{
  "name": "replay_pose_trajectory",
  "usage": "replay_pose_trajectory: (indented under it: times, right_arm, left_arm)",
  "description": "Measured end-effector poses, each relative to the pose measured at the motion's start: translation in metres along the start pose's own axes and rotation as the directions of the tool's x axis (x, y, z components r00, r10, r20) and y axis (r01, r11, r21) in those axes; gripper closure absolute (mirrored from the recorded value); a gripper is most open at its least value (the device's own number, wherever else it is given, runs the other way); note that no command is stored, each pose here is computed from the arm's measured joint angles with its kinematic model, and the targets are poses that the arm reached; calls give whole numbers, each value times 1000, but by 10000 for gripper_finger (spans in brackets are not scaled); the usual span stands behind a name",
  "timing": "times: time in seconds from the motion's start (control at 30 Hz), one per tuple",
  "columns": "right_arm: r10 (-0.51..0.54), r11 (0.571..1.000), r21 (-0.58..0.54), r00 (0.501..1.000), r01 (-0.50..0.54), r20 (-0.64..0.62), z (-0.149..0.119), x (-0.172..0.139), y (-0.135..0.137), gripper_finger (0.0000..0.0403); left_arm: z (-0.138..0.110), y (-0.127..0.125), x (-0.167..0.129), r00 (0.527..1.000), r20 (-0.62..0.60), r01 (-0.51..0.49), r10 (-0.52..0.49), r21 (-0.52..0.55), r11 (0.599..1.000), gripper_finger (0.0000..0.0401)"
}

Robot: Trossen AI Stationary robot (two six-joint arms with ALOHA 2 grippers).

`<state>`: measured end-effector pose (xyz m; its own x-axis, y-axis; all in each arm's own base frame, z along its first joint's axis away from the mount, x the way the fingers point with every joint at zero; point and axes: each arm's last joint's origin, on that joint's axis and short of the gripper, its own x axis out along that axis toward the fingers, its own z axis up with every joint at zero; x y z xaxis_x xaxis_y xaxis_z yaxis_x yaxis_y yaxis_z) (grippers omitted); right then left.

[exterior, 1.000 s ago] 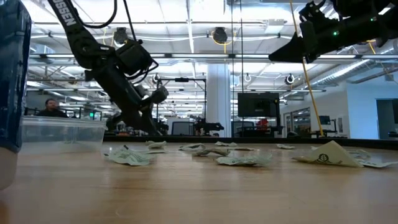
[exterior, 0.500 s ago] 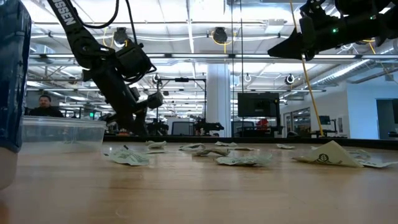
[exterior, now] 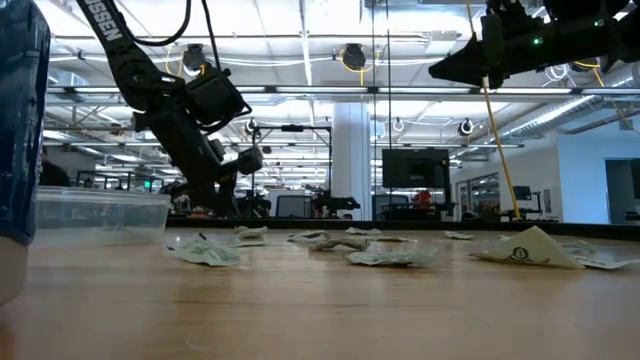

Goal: Pick and place Stevia / Truvia into bins
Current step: Put the stevia packet into the transparent container

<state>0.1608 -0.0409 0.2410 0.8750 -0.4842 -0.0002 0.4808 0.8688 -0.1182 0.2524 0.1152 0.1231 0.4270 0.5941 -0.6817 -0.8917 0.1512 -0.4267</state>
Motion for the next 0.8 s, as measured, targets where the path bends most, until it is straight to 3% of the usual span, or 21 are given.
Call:
replay_pose_trajectory:
  times: [0.8]
  right_arm:
    - [-3,1000,6,1000,3,18,2,0,0,316]
  left_arm:
    - [-9,4,20,1000,4,-9,9,16,1000,361]
